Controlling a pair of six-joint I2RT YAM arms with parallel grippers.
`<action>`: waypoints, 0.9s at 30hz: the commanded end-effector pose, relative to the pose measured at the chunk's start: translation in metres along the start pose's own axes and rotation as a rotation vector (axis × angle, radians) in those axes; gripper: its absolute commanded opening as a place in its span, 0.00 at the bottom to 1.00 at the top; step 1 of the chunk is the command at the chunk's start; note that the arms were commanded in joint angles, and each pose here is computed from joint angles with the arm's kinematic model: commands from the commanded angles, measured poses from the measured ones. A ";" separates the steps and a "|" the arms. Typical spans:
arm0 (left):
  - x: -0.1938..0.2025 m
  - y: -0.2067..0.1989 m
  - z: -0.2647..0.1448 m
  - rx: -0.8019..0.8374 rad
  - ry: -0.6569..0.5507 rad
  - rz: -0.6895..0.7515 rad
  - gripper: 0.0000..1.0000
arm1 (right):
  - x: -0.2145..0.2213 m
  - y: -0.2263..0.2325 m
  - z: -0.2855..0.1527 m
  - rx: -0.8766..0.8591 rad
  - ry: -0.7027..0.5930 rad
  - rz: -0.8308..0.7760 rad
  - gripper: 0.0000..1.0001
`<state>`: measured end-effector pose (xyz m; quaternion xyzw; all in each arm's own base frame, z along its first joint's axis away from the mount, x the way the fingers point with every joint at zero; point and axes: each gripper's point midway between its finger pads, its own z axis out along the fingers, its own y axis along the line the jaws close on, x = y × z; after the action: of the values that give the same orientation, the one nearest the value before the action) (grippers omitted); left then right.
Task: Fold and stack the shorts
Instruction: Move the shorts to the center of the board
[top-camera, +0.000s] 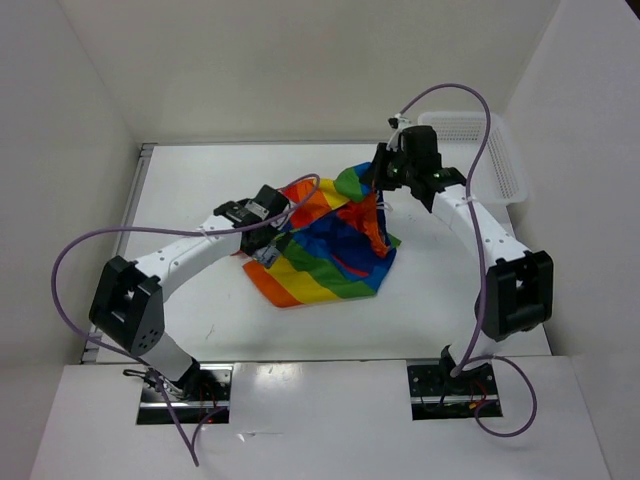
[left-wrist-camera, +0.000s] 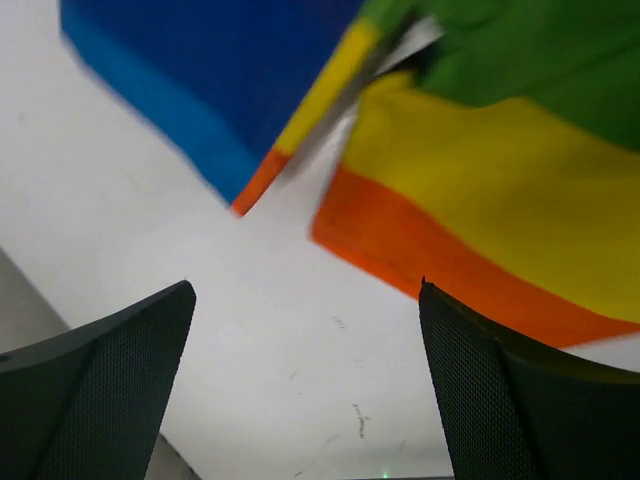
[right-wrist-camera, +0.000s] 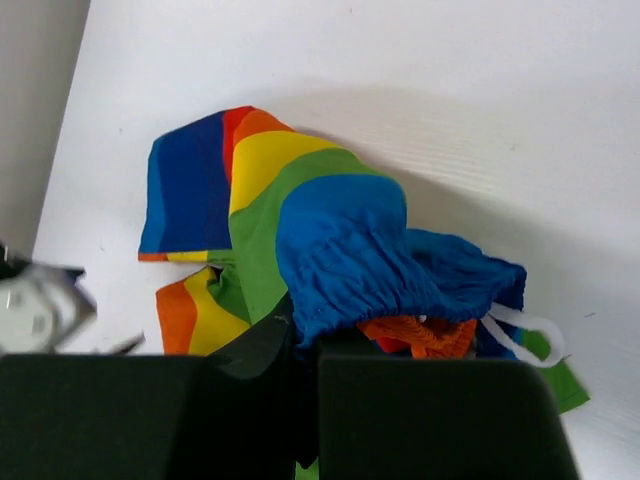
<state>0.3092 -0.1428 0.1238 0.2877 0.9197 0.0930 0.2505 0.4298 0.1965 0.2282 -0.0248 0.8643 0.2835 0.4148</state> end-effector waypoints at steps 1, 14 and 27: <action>-0.013 0.068 0.007 -0.204 -0.076 -0.153 0.99 | -0.013 0.003 -0.016 0.007 -0.082 -0.106 0.00; 0.005 0.055 0.068 -0.118 0.003 -0.178 0.77 | -0.015 0.012 -0.007 -0.061 -0.050 -0.165 0.00; -0.007 0.071 0.104 -0.112 -0.007 -0.243 0.66 | -0.014 0.009 -0.002 -0.047 -0.039 -0.160 0.00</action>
<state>0.3826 -0.0735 0.0523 0.1607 0.9461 0.1271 0.2507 0.4284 0.1942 0.2204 -0.0815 0.8626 0.2632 0.4244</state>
